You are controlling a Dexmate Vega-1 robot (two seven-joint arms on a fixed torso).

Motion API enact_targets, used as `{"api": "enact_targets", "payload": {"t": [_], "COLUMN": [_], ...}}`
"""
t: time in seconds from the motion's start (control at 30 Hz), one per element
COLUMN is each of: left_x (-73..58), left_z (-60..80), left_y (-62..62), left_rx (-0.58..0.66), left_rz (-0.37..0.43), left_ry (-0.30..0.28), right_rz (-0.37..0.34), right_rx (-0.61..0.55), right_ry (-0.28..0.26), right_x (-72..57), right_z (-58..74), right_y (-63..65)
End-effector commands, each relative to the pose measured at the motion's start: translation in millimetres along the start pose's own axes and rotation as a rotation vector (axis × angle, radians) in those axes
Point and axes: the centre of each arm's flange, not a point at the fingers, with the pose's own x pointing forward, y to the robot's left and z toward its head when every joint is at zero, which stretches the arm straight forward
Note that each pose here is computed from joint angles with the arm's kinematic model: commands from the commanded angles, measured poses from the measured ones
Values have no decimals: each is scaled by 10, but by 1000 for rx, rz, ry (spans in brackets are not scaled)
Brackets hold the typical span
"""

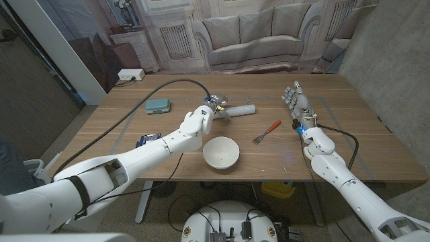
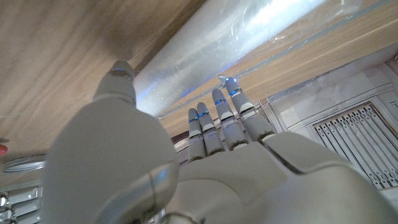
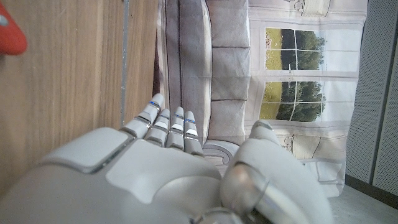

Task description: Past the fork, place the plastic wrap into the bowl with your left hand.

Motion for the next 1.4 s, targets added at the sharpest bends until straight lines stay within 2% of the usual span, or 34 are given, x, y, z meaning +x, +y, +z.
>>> {"api": "enact_targets", "payload": {"t": [0.03, 0.5, 0.97, 1.4], "left_x": [27, 33, 21, 80], "left_z": [28, 43, 90, 146], "left_y": [-57, -108, -178, -265], "left_rx": [-25, -46, -66, -84], "left_rz": [-15, -3, 91, 110], "left_ry": [-13, -25, -41, -56], "right_rz": [6, 3, 0, 1], "right_rx": [5, 13, 15, 4], "right_ry": [-6, -5, -2, 3], "right_x": [31, 54, 65, 76], "right_z": [4, -16, -26, 3], "right_y": [19, 4, -15, -16]}}
